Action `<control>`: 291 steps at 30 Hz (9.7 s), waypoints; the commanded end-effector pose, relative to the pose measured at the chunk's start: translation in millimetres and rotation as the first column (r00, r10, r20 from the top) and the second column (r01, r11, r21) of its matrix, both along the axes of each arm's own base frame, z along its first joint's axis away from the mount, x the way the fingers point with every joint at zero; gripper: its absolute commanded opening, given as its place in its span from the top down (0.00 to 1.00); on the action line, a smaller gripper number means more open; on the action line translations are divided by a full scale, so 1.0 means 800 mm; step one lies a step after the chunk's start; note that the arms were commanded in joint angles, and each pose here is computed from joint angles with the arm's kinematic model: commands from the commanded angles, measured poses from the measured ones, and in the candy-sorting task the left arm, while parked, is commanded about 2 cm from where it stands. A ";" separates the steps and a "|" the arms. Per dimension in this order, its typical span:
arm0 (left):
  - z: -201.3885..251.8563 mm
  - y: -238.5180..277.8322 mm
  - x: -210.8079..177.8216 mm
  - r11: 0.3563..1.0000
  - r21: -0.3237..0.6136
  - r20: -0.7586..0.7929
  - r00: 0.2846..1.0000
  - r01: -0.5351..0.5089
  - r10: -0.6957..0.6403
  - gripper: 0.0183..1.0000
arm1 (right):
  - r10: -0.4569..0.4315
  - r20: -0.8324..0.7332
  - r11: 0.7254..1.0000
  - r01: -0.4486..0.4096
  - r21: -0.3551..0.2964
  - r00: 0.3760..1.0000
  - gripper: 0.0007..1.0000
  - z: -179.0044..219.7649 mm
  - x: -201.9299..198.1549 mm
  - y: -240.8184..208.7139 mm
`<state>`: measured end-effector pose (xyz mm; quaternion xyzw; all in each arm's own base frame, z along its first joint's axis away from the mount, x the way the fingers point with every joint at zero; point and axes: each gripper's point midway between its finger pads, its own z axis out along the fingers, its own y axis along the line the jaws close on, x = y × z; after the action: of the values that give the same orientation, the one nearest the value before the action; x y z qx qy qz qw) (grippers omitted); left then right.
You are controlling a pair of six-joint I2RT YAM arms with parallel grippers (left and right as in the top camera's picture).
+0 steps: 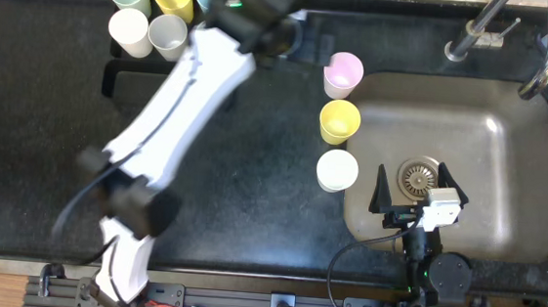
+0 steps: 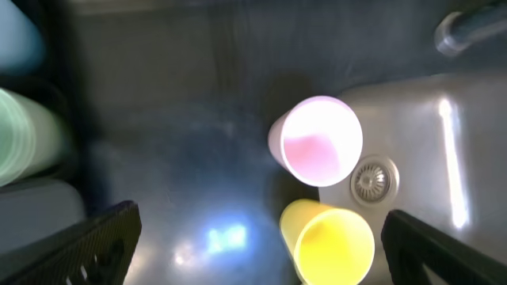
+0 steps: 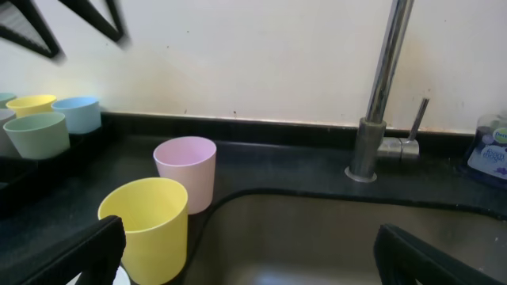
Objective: Store Cups
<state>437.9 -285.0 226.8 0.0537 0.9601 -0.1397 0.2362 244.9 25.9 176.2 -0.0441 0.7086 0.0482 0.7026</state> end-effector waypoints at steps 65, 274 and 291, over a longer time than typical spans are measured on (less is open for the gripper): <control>-0.035 0.456 -0.083 0.831 0.136 -0.060 0.833 -0.539 0.550 0.98 | -0.003 0.000 1.000 0.003 -0.003 1.000 0.00 -0.004 0.000 0.000; -0.135 0.339 -0.059 0.231 0.198 -0.382 0.142 -0.953 0.913 0.98 | -0.002 0.000 1.000 0.002 -0.003 1.000 0.00 -0.004 0.000 0.000; -0.135 0.339 -0.064 -0.042 0.193 -0.369 -0.112 -0.980 0.923 0.98 | -0.002 0.000 1.000 0.002 -0.003 1.000 0.00 -0.004 0.000 0.000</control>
<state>389.2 -18.5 105.8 -0.6741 0.7371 -0.0028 0.0468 244.9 25.9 176.2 -0.0441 0.7086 0.0482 0.7026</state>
